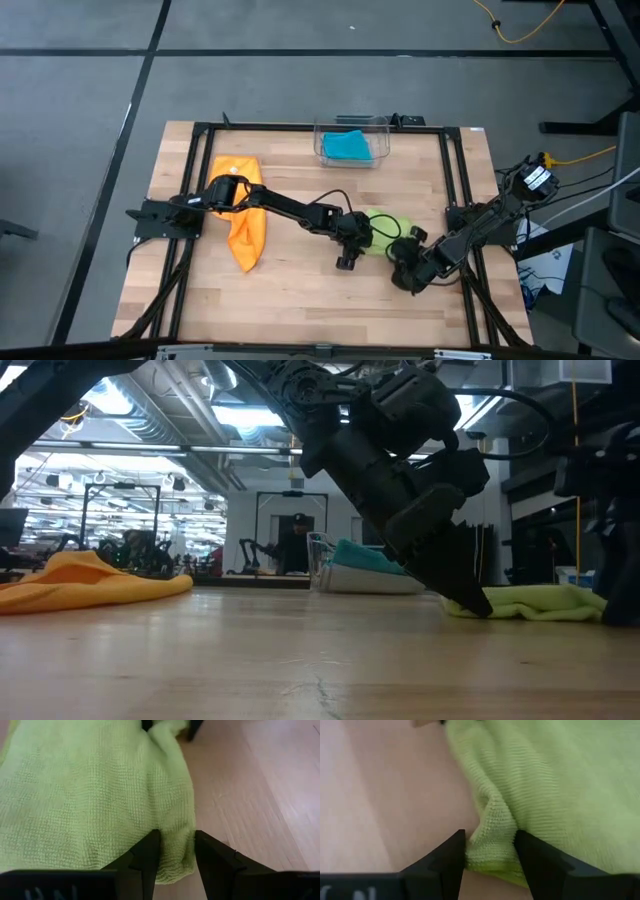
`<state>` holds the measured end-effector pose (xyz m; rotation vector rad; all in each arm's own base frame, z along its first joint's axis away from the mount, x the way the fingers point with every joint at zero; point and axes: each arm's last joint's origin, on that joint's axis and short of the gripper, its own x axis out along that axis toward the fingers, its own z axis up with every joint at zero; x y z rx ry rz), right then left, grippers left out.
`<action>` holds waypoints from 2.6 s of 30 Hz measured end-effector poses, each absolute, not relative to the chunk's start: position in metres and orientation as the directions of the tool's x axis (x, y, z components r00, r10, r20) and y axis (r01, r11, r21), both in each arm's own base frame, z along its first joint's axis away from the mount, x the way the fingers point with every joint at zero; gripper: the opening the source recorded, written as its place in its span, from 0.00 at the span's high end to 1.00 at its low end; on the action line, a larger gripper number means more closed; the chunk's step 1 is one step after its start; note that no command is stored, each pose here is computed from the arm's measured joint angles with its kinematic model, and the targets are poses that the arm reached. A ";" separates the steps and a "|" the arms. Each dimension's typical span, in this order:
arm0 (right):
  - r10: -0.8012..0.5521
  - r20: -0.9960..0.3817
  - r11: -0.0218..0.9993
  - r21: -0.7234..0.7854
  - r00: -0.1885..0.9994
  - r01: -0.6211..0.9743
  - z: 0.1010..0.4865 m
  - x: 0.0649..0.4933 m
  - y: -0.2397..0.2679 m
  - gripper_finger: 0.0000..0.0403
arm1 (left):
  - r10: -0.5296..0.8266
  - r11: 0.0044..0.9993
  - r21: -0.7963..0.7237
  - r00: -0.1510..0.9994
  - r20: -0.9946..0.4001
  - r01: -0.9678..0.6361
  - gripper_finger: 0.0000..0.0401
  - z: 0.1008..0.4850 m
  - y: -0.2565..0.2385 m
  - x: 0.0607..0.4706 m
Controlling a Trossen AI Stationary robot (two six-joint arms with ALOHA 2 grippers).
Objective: Fold microfiber towels
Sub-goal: Put the green microfiber towel into the transparent bin
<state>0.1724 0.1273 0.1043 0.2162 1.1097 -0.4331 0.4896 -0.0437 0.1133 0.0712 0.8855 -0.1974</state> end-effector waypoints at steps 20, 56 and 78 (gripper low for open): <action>-0.266 -0.907 0.889 -0.099 0.326 0.448 0.115 0.172 0.127 0.96 | -0.028 0.980 0.115 0.681 -0.731 0.163 0.98 0.115 -0.040 0.495; -0.672 -0.676 0.731 -0.543 0.303 0.413 0.335 0.296 -0.071 0.98 | 0.403 0.844 0.533 0.719 -0.566 -0.054 1.00 0.335 0.130 0.383; -0.634 -0.690 0.771 -0.525 0.350 0.362 0.295 0.312 -0.243 0.98 | 0.397 0.879 0.463 0.712 -0.579 -0.114 1.00 0.280 0.257 0.366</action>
